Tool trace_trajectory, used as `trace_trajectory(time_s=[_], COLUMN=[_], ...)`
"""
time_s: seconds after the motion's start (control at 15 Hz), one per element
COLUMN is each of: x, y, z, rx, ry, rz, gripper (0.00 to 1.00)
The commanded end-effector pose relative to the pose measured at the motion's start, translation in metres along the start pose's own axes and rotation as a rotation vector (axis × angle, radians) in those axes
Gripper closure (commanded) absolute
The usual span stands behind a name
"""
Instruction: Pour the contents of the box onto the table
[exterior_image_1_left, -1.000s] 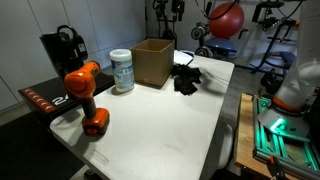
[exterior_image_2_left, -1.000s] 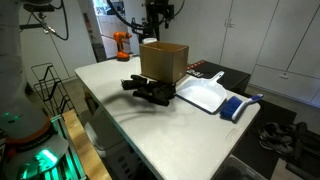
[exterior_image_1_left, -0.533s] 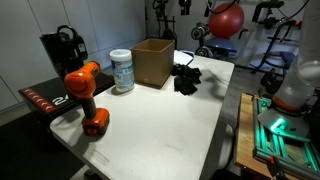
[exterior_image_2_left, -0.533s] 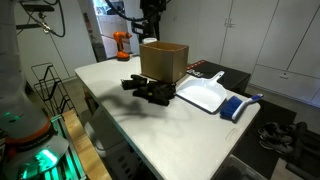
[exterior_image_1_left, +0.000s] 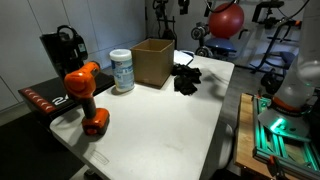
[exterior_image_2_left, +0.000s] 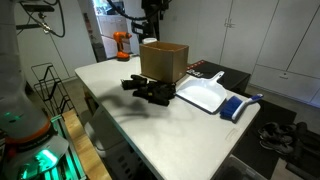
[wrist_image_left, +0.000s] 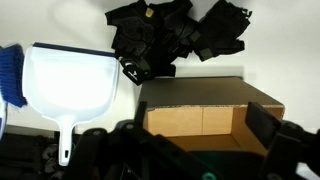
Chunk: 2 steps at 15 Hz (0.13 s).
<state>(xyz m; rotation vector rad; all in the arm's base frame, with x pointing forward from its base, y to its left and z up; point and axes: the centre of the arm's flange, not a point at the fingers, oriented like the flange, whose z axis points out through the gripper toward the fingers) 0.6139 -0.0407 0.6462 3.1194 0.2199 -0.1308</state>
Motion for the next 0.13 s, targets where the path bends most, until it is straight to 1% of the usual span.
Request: trace_trajectory(time_s=[0.0,0.07], x=[0.0000,-0.0001], y=[0.0000,0.0000], z=[-0.0002,-0.0003], rx=[0.000,0.000], ry=[0.000,0.001], rz=[0.000,0.000], gripper=[0.00,0.00])
